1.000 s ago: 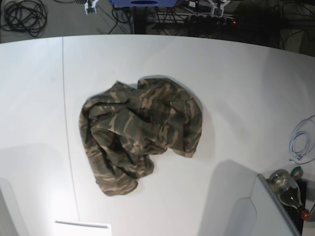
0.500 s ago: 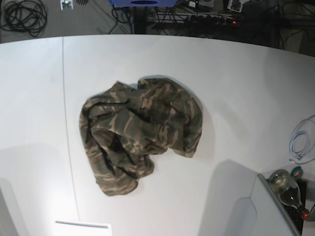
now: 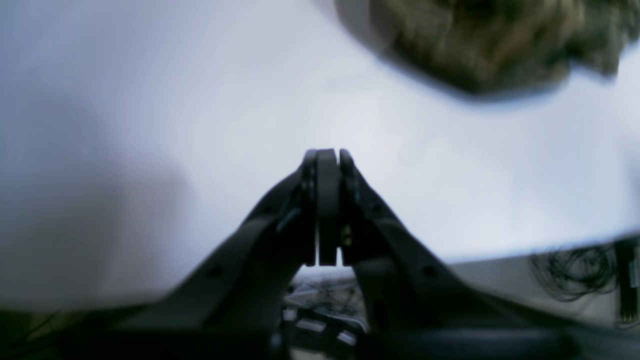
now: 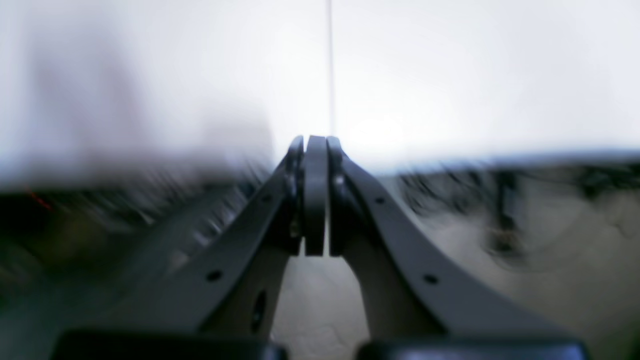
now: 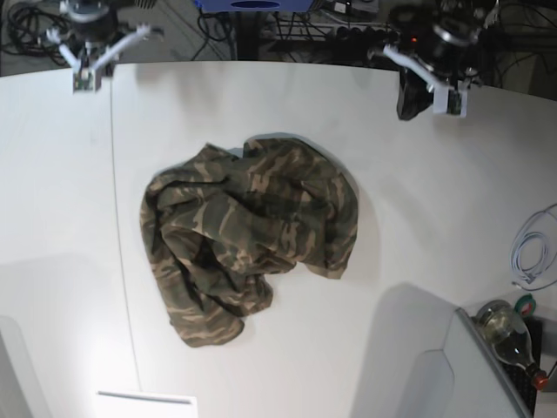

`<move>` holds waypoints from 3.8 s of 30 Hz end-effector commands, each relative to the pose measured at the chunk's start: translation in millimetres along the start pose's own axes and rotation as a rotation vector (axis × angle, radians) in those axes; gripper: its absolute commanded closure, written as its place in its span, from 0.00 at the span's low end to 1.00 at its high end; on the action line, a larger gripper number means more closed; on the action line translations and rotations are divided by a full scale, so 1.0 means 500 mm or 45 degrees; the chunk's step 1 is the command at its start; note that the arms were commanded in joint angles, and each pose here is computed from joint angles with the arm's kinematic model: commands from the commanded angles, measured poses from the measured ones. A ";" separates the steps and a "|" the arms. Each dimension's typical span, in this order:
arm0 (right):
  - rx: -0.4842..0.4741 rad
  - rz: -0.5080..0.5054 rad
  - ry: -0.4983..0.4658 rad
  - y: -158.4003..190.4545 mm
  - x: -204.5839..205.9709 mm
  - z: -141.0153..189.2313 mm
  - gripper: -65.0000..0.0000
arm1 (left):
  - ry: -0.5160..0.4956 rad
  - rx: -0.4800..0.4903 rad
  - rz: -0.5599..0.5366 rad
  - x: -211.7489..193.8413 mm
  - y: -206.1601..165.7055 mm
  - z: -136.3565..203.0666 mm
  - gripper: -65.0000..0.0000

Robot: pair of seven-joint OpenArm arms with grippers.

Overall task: Layout the t-shirt on the table in an organized manner, then fold the t-shirt properly
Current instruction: 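Lower the right gripper onto the shirt and pinch a fold of fabric, then lift the shirt with the right gripper and drag it across the table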

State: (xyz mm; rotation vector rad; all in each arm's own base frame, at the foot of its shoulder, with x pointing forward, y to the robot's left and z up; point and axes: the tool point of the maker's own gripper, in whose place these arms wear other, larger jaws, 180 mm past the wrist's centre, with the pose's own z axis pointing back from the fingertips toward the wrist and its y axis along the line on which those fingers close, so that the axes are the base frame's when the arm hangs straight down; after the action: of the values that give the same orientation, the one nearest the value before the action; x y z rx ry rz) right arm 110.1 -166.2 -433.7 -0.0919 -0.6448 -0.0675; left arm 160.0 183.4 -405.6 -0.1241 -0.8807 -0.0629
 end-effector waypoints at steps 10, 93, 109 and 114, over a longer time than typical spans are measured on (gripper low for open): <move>0.095 -0.142 -0.258 0.028 0.162 -0.030 0.40 | -0.042 -0.016 0.164 0.063 -0.015 -0.087 0.42; 0.201 0.476 0.195 0.038 0.016 -0.094 1.00 | -0.024 -0.570 -0.288 0.348 -0.452 -0.451 1.00; 0.018 0.378 0.259 -0.235 0.143 -0.252 1.00 | 0.004 -0.200 -0.527 0.210 -0.339 -0.475 1.00; -0.015 0.514 0.238 -0.228 0.260 -0.321 1.00 | -0.020 -0.131 -0.344 0.231 -0.312 -0.403 1.00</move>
State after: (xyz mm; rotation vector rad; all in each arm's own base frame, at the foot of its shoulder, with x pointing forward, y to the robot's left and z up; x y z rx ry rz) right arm 286.1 -296.7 -487.4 -0.2096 -0.3855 0.3036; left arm 362.1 6.8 -443.5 -0.0932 -0.8595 -0.3578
